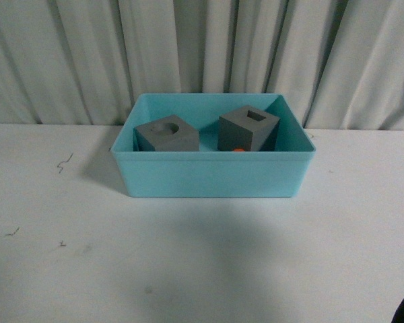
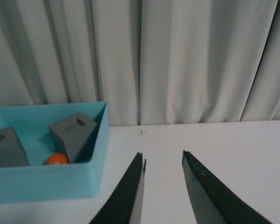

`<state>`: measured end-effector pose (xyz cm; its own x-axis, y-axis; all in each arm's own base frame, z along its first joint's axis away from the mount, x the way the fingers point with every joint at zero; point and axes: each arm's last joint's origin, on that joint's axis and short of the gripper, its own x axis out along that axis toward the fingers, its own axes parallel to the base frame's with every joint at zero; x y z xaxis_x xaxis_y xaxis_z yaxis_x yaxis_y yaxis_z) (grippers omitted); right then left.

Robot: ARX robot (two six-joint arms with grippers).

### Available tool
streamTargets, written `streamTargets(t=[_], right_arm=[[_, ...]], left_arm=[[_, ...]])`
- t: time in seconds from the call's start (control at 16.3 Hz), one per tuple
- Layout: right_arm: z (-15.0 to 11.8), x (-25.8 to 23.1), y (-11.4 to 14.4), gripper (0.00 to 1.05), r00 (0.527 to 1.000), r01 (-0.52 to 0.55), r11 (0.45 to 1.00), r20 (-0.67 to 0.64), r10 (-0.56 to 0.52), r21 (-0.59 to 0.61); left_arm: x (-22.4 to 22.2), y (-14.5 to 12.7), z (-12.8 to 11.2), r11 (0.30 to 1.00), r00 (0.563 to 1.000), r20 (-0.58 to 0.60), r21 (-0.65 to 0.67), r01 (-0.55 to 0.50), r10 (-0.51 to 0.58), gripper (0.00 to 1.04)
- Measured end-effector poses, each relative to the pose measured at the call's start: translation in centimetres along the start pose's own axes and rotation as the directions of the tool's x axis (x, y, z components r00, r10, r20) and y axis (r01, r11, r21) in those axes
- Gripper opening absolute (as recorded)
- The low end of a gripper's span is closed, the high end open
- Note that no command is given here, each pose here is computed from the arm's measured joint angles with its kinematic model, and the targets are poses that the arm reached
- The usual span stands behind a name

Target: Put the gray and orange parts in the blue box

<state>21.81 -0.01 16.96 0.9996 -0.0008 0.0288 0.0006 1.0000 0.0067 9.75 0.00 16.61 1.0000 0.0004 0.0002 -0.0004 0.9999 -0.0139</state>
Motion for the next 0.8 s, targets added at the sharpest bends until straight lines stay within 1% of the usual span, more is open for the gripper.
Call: streamTargets(t=[0.12, 0.18, 0.31, 0.37, 0.49, 0.8], right_arm=[[-1.1, -1.9, 0.0, 0.12, 0.998, 0.000, 1.000, -0.066, 0.000, 0.000], [-1.0, -2.7, 0.0, 0.02, 0.998, 0.000, 1.000, -0.063, 0.000, -0.005], [-0.4, -4.0, 0.0, 0.02, 1.000, 0.000, 1.000, -0.031, 0.000, -0.004], [-0.7, -5.2, 0.0, 0.02, 0.999, 0.000, 1.000, -0.054, 0.000, -0.003], [-0.4, -7.7, 0.0, 0.02, 0.999, 0.000, 1.000, -0.040, 0.000, -0.004], [0.1, -8.5, 0.0, 0.02, 1.000, 0.000, 1.000, -0.026, 0.000, -0.003]], left_arm=[[0.0, 0.0, 0.0, 1.000, 1.000, 0.000, 0.000, 0.000, 0.000, 0.98], [0.0, 0.0, 0.0, 1.000, 1.000, 0.000, 0.000, 0.000, 0.000, 0.98], [0.0, 0.0, 0.0, 1.000, 1.000, 0.000, 0.000, 0.000, 0.000, 0.98], [0.0, 0.0, 0.0, 1.000, 1.000, 0.000, 0.000, 0.000, 0.000, 0.98], [0.0, 0.0, 0.0, 1.000, 1.000, 0.000, 0.000, 0.000, 0.000, 0.98], [0.0, 0.0, 0.0, 1.000, 1.000, 0.000, 0.000, 0.000, 0.000, 0.98]])
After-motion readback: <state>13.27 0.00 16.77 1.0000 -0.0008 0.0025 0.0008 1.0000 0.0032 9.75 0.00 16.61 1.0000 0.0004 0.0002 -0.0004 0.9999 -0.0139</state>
